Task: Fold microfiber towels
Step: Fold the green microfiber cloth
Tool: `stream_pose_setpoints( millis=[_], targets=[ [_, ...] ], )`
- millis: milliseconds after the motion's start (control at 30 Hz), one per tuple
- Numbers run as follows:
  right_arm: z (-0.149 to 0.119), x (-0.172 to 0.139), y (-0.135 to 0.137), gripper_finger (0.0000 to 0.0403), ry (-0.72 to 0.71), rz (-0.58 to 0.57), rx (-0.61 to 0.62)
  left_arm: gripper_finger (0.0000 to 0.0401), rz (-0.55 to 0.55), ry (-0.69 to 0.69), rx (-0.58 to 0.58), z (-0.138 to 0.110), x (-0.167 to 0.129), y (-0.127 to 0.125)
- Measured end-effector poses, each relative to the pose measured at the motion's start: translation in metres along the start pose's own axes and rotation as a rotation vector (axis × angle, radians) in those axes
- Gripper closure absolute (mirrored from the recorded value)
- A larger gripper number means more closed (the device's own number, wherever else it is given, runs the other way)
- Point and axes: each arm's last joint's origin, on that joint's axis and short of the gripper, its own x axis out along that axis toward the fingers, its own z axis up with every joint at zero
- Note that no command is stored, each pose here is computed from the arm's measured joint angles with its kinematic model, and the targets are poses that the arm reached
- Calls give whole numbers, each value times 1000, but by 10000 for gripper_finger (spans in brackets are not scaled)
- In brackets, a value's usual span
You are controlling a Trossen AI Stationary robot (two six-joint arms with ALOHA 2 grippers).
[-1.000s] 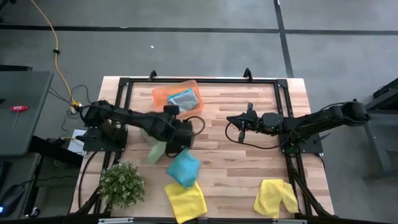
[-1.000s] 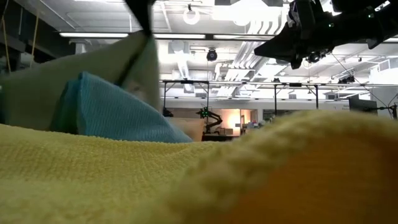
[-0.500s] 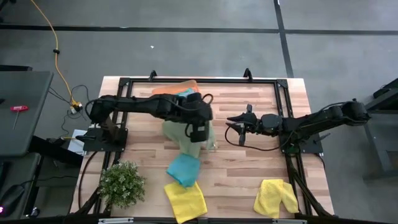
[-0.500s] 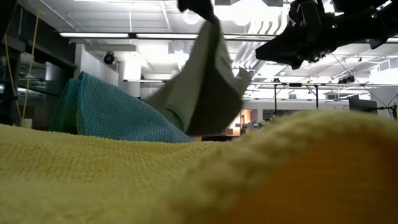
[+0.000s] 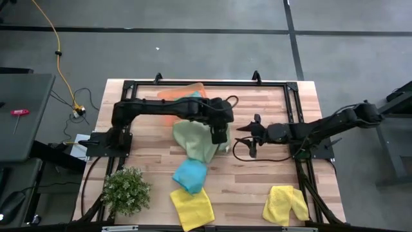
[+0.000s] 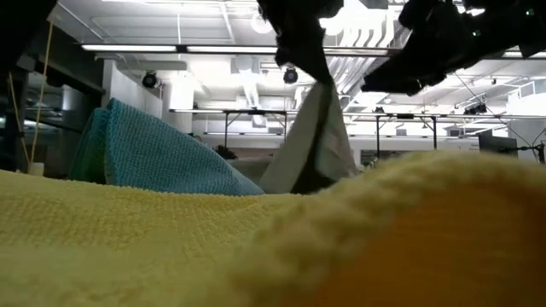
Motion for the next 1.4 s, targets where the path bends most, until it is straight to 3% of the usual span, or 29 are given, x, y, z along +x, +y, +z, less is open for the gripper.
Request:
stream_pose_setpoints(
  millis=[233,433,633,1000,1267,1400],
  targets=[
    [-20,6,15,206,201,24,60,401,-3,2,-9,-1,43,-5],
    [-49,17,32,206,347,-17,6,401,-42,14,-9,-5,66,-9],
    [-72,36,43,206,375,-82,-25,401,-42,18,-10,-6,70,-10],
    [-95,62,54,206,331,-32,-232,401,-54,49,-14,-9,70,-10],
    [-102,70,54,208,325,-38,-235,401,-54,49,-14,-9,70,-10],
    [-103,70,54,241,332,-40,-229,401,-54,48,-14,-9,70,-10]
  ],
)
